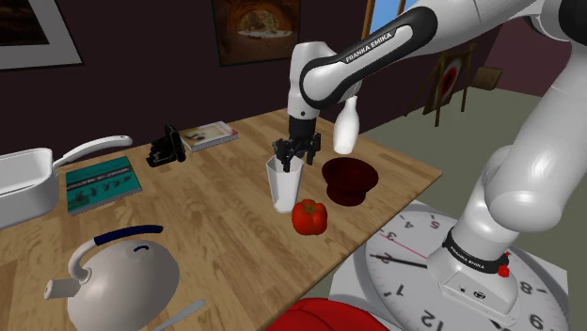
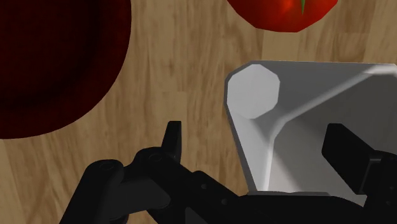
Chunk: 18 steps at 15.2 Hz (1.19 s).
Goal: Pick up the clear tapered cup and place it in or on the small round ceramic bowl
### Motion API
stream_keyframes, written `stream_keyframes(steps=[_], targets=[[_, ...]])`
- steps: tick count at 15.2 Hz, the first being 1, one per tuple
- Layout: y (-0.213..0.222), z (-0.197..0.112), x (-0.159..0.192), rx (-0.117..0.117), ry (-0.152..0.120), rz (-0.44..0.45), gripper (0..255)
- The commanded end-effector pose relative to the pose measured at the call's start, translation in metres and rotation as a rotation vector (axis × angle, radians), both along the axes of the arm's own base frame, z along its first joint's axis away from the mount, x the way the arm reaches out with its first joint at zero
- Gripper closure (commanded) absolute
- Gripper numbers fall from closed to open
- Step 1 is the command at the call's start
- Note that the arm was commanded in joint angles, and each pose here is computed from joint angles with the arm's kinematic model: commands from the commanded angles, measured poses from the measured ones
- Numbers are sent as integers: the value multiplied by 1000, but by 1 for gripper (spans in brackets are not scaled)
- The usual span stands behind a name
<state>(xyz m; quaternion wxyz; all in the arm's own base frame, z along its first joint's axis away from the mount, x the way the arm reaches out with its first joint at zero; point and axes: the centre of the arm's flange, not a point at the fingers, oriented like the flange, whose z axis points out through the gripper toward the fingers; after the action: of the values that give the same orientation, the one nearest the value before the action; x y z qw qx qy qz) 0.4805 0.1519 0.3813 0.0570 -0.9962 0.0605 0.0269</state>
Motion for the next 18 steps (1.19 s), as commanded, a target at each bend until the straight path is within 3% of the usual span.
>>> stream_keyframes(steps=[1, 2, 3, 12, 18], targets=[[0, 0, 0, 0, 0, 0, 0], [0, 0, 0, 0, 0, 0, 0], [0, 0, 0, 0, 0, 0, 255], [0, 0, 0, 0, 0, 0, 255], [0, 32, 0, 0, 0, 0, 255]])
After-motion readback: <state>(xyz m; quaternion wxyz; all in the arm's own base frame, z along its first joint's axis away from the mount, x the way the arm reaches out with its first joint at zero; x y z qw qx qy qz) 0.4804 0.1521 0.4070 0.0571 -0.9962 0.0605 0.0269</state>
